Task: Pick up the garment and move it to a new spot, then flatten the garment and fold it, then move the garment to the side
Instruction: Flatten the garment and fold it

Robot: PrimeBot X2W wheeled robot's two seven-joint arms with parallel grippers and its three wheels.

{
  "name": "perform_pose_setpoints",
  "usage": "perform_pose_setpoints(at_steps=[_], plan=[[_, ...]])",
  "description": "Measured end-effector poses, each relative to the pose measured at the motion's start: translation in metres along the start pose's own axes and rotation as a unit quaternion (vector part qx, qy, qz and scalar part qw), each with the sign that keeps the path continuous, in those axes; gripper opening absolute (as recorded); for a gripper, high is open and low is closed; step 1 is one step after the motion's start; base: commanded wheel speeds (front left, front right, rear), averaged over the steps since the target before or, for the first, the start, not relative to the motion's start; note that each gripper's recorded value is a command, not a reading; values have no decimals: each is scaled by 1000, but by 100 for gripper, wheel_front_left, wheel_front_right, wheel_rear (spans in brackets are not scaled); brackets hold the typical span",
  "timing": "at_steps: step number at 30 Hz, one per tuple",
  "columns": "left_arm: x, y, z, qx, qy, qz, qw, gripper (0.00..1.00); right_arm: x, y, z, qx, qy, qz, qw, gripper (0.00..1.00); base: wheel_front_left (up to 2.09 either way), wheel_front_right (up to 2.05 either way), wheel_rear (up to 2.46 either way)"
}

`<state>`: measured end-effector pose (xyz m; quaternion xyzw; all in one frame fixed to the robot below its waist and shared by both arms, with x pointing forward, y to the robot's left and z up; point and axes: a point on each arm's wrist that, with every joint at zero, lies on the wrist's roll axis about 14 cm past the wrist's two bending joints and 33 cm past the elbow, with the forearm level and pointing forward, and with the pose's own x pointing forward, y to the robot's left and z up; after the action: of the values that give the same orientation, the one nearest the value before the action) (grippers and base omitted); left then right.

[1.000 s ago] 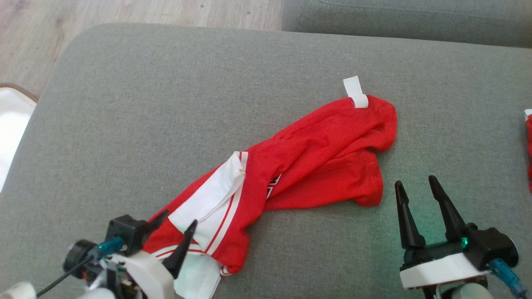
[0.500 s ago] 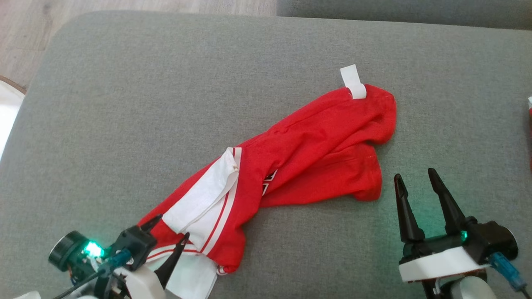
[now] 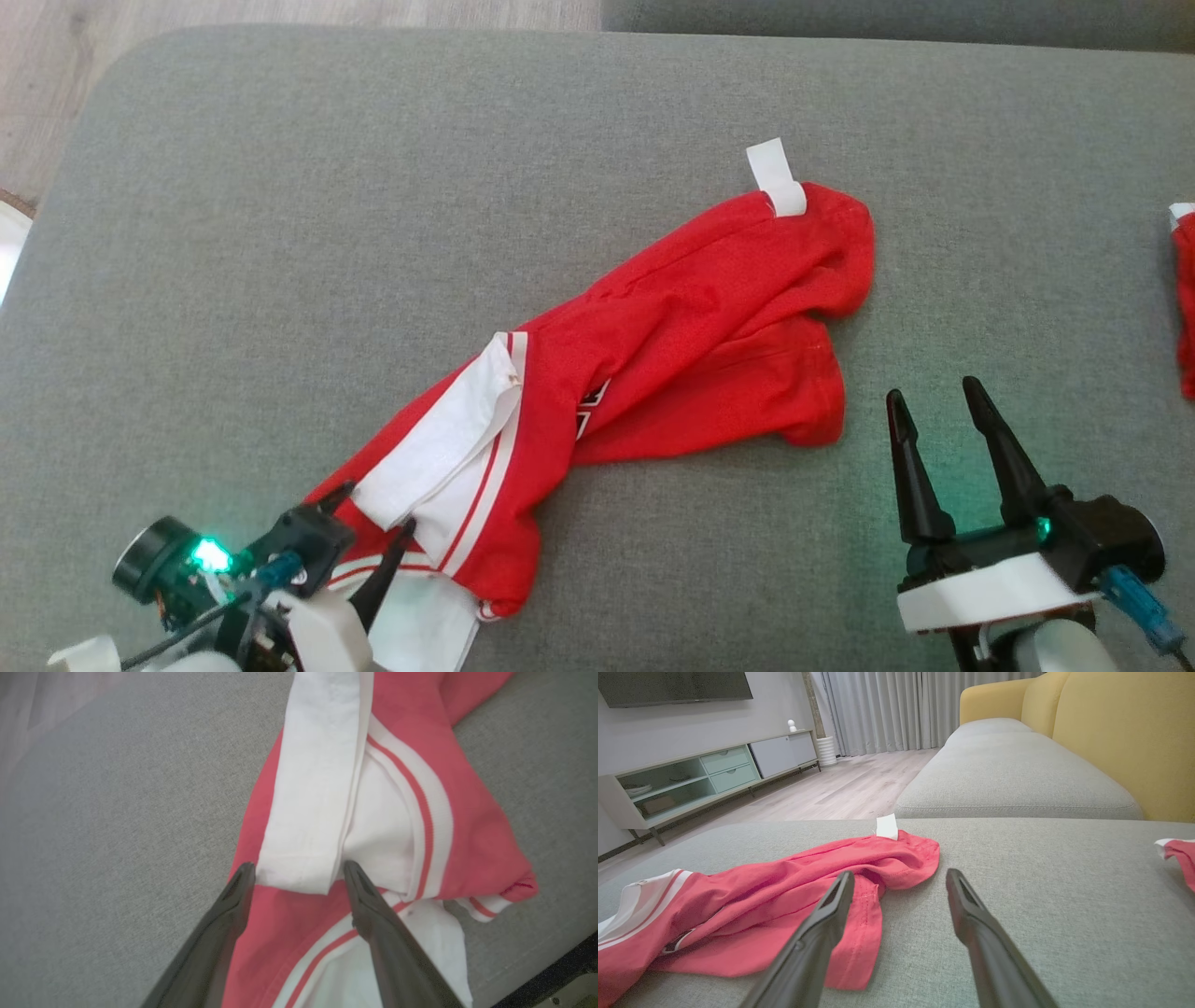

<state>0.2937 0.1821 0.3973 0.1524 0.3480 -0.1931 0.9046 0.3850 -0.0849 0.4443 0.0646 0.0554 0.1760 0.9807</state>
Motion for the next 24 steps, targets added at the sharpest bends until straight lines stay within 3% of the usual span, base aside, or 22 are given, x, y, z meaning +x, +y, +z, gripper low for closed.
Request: perform_pose_setpoints(at_steps=[7,9,10,12,19,24], plan=[[5,7,-3,3,6,8,1000,98,1,-2,-1,-2,2,-1,1000,100,0,0,0],[6,7,-5,3,8,9,1000,51,1,-3,-1,-2,2,-1,1000,100,0,0,0],[6,7,-5,2,8,10,1000,40,1,-3,-1,-2,2,-1,1000,100,0,0,0],[6,8,-4,3,7,10,1000,2,1,-2,-1,-2,2,0,1000,100,0,0,0],[4,8,6,10,-13,9,1000,0,2,0,0,-2,0,4,1000,100,0,0,0],[-3,24,40,7,-83,38,996,0,10,7,1,-6,-2,20,1000,100,0,0,0]])
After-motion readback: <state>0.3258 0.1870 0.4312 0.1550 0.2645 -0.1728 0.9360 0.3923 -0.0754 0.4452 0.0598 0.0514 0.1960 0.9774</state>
